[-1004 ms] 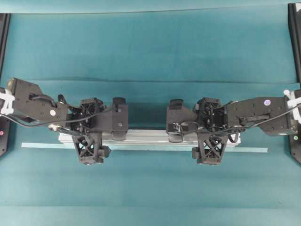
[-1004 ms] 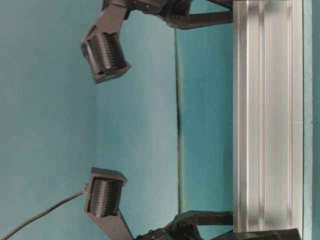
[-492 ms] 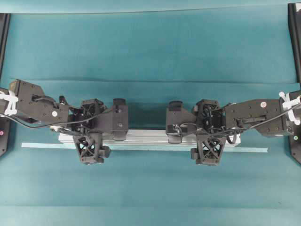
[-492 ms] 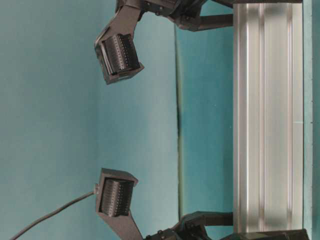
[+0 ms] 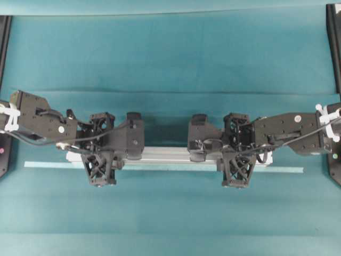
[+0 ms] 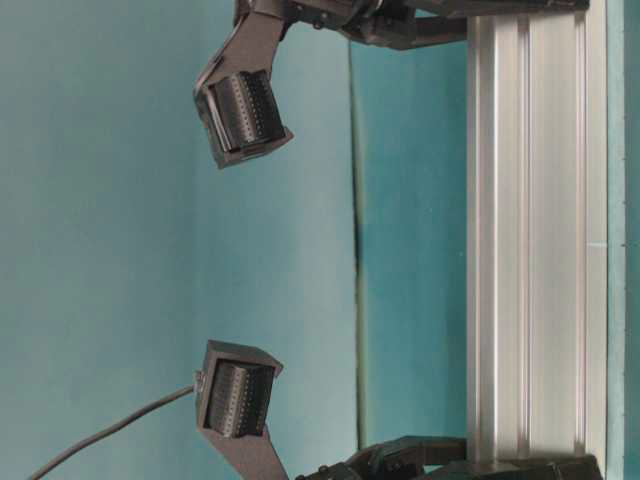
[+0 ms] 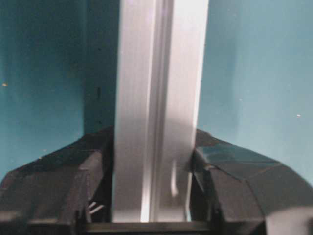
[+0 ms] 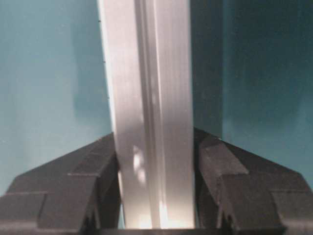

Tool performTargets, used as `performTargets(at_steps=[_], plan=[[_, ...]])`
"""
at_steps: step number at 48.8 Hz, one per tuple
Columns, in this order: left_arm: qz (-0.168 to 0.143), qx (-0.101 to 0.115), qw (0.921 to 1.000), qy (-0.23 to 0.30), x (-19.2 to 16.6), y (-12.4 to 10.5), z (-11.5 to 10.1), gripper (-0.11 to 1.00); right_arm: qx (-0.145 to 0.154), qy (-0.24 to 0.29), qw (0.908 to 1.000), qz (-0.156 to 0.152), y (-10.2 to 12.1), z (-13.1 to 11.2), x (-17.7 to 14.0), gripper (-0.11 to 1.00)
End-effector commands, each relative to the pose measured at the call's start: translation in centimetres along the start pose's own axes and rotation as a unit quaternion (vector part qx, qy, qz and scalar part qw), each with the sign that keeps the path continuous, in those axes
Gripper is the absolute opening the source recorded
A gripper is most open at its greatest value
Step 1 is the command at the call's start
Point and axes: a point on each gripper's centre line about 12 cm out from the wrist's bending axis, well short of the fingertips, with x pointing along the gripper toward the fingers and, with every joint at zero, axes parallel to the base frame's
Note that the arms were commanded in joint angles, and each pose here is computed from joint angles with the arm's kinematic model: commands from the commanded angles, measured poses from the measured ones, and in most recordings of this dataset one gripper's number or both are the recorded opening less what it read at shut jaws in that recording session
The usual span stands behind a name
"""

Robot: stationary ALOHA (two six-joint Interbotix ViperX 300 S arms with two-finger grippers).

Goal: Lift the metal rail with both hands.
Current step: 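Close both grippers on the rail near its ends, then lift the rail upward with both grippers together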

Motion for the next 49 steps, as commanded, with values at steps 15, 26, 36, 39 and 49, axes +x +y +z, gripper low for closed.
performTargets(at_steps=[15,26,36,39,49], plan=[[-0.002,0.000,0.9999,-0.011,-0.4,-0.2,0.4,0.37,0.002,0.003,1.0000,0.003,0.4,0.0,0.2,0.39],[-0.002,0.002,0.9999,-0.013,-0.6,-0.2,0.6,0.37,0.004,0.000,1.0000,0.003,0.4,0.1,0.2,0.39],[-0.002,-0.007,0.9996,-0.027,-1.7,-0.1,1.0,0.37,0.002,-0.014,0.9999,0.004,0.4,0.7,-0.7,0.39],[-0.002,-0.013,0.9995,-0.029,-2.2,-0.1,1.2,0.37,0.002,-0.019,0.9998,0.005,0.4,0.9,-1.3,0.39],[-0.003,-0.020,0.9992,-0.035,-4.3,-0.2,2.2,0.37,0.011,-0.012,0.9998,0.011,0.5,1.4,-3.3,0.39]])
